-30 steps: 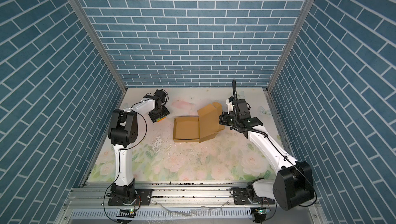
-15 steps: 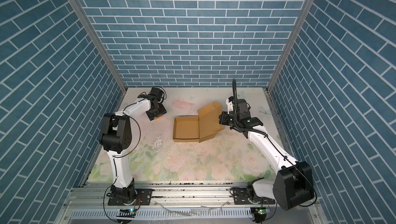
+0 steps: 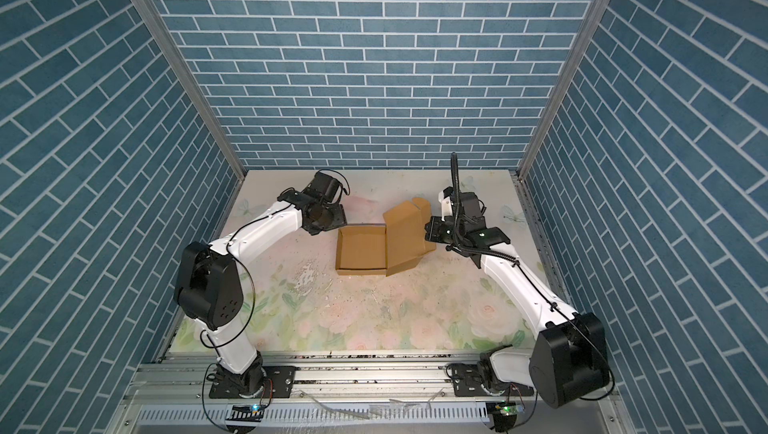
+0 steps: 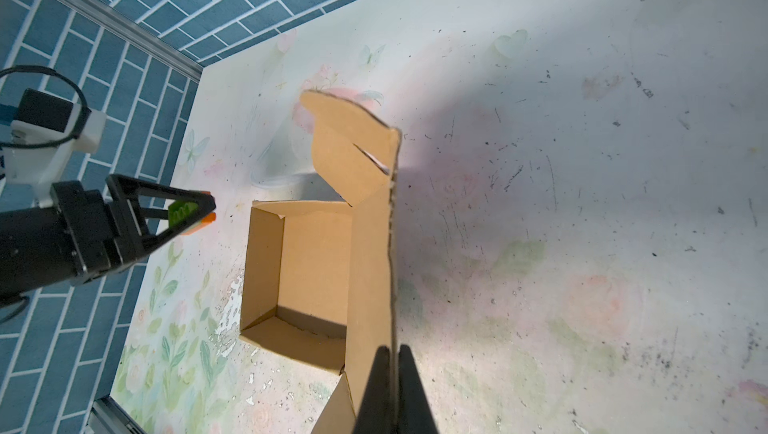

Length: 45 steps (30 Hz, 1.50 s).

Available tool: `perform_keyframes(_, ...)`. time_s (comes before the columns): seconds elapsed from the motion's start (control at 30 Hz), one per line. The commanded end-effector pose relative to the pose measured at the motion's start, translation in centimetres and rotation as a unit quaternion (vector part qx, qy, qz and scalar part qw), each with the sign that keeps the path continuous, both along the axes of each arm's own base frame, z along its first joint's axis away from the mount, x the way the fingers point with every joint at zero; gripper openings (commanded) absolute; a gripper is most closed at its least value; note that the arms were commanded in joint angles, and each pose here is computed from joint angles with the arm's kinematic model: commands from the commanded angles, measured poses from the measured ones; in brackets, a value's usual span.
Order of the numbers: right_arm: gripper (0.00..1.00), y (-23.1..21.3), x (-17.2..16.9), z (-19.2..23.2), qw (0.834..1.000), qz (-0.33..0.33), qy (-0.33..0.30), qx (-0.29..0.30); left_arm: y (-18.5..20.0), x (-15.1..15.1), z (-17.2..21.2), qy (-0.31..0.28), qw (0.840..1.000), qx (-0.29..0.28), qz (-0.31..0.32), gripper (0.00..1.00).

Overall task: Fold the paper box
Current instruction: 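Carry the brick with the left gripper over the box and release it inside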

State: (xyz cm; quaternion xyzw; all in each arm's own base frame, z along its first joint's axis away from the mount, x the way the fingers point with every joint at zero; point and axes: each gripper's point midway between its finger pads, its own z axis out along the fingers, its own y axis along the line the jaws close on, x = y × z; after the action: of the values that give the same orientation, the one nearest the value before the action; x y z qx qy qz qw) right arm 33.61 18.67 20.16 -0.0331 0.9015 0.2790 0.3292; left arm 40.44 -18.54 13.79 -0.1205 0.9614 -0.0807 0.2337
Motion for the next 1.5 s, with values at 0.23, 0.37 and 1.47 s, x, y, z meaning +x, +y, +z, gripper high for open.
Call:
perform_keyframes(0.23,0.00,-0.1,0.3,0.3,1.000,0.009,-0.019,-0.022,-5.5,-3.2,-3.9,0.046,0.996,0.034,-0.073,0.65)
perform_keyframes(0.37,0.00,-0.1,0.3,0.2,0.999,0.010,-0.018,-0.024,-6.3,-3.3,-6.0,0.060,0.994,0.040,-0.080,0.65)
perform_keyframes(1.47,0.00,0.8,0.4,0.8,0.997,0.061,-0.014,-0.046,-6.3,-1.9,-1.8,-0.033,0.980,0.033,-0.194,0.86)
